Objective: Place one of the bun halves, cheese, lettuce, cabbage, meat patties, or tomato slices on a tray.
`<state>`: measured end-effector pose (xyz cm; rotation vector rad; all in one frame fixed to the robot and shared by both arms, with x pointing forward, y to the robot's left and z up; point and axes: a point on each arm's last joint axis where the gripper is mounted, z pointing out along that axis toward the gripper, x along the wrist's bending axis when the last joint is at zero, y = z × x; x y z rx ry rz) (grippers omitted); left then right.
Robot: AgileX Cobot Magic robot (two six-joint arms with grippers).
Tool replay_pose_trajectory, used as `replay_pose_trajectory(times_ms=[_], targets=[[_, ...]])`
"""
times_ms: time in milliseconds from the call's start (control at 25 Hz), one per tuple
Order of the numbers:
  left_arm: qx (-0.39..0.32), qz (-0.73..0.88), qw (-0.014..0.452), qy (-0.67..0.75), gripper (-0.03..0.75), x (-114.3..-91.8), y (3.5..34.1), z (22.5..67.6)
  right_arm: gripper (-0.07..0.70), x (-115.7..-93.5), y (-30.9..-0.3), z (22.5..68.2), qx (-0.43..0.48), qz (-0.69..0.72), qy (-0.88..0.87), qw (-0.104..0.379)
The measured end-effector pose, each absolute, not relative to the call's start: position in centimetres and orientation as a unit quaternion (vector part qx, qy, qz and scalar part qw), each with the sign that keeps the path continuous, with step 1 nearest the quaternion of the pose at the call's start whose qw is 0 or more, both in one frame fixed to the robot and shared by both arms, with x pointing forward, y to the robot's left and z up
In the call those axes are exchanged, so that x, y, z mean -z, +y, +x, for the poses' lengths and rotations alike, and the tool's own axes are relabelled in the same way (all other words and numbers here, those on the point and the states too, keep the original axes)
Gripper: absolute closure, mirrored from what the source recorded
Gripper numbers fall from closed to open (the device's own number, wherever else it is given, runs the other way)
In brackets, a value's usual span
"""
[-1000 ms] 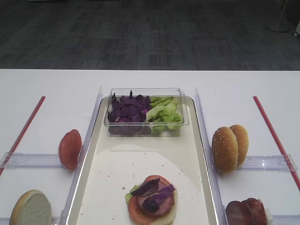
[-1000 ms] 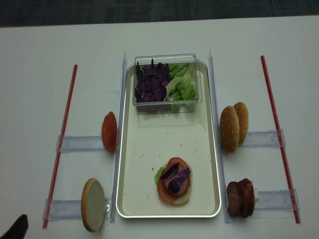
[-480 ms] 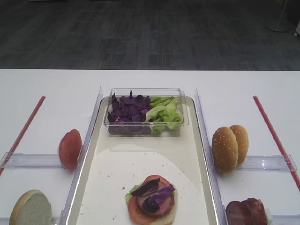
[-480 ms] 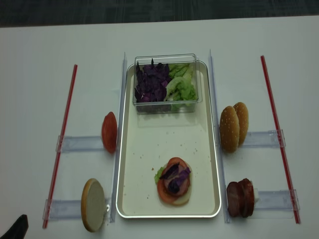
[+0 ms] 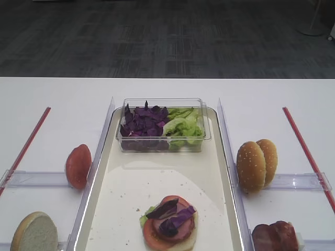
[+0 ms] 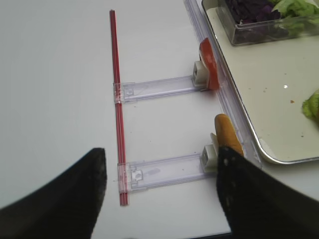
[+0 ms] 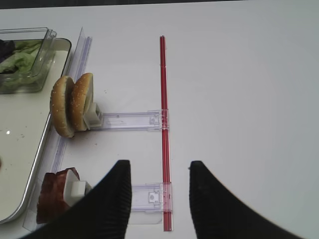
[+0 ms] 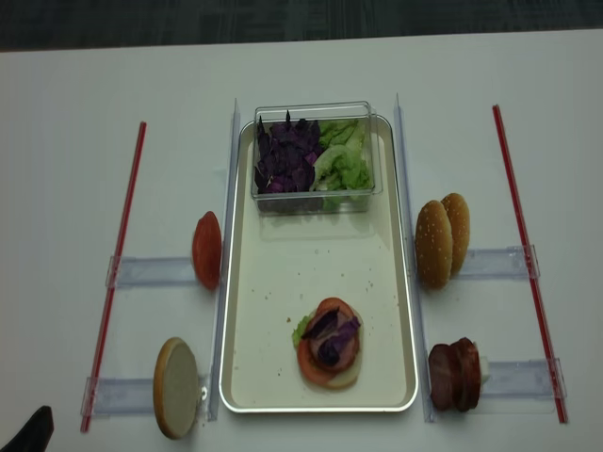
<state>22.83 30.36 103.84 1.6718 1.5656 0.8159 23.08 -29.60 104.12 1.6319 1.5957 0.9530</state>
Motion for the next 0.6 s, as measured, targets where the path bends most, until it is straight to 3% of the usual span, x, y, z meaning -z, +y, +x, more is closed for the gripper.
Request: replay_pose_trajectory(times_ms=[600], targets=[[-0.315,0.645,0.348,0.604,0.278,-103.84,30.36,22.83,0.313,-104.12,-29.60,23.08,-0.365,0.624,0.608,0.327]])
